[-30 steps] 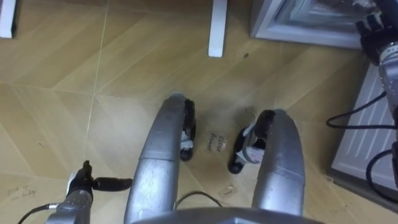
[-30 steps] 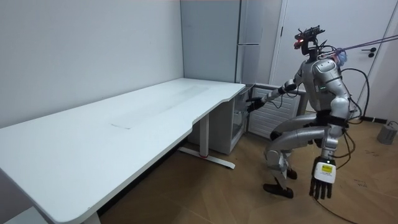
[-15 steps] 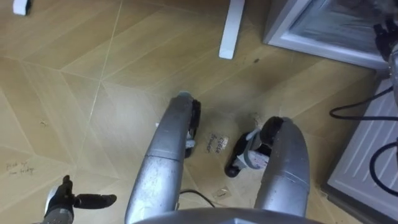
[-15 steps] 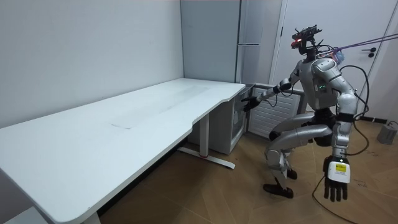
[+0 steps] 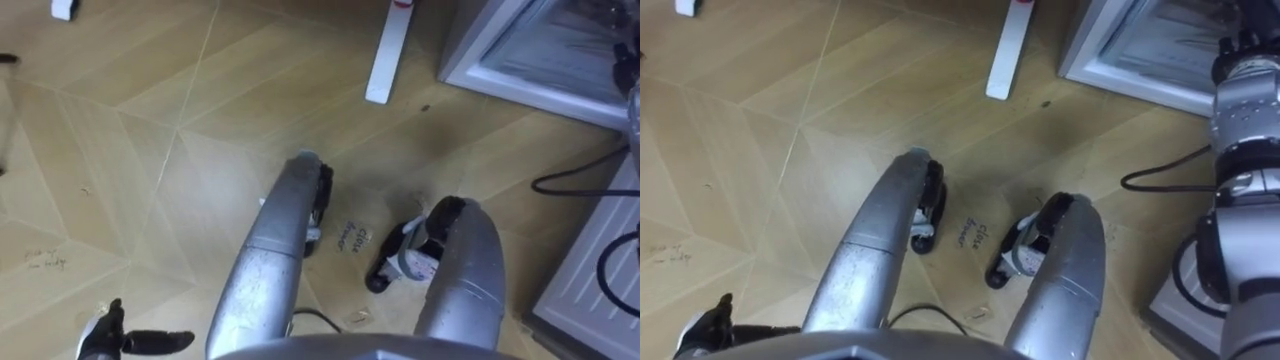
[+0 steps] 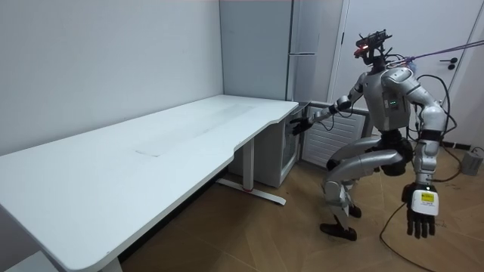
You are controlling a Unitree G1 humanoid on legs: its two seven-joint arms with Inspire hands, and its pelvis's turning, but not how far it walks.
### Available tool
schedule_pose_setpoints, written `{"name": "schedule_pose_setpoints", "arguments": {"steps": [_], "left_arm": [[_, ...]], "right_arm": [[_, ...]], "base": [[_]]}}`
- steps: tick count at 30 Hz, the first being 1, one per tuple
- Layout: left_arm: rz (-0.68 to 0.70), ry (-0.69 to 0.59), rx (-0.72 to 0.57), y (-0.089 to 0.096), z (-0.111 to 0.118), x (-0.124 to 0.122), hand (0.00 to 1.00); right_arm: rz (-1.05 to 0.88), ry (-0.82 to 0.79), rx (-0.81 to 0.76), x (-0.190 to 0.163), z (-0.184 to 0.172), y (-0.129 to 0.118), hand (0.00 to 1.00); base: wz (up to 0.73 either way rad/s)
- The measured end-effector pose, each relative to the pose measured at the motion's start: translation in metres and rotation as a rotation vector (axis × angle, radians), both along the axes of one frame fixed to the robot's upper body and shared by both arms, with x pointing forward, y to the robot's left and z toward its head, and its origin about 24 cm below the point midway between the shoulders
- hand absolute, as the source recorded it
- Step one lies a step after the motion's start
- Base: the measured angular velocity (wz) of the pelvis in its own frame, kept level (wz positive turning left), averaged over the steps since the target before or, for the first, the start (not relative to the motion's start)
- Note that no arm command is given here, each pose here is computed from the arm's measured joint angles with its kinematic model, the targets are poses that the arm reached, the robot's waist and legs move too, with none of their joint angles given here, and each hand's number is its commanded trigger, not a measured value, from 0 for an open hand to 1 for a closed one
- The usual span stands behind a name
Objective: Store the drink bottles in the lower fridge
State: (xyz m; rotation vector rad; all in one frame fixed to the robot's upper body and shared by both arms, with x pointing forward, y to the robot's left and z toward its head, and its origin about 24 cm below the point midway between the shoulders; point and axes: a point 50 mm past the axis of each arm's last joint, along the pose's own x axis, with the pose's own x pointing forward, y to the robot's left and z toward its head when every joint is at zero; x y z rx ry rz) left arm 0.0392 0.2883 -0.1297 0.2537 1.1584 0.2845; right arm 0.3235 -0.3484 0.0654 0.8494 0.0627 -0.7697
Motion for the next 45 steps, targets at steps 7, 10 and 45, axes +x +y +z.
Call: {"name": "schedule_pose_setpoints", "arguments": {"steps": [7, 10, 45], "left_arm": [[-0.032, 0.013, -0.012, -0.001, 0.000, 0.000, 0.00], [-0.056, 0.018, -0.008, -0.003, -0.001, 0.000, 0.00], [0.060, 0.092, 0.011, -0.015, -0.024, -0.004, 0.00]], "right_arm": [[0.001, -0.006, -0.009, -0.003, -0.003, -0.002, 0.00], [0.032, 0.012, -0.009, -0.009, -0.013, -0.003, 0.00], [0.868, 0.910, 0.087, -0.278, -0.222, 0.081, 0.00]], "base": [[0.00], [0.02], [-0.06]]}}
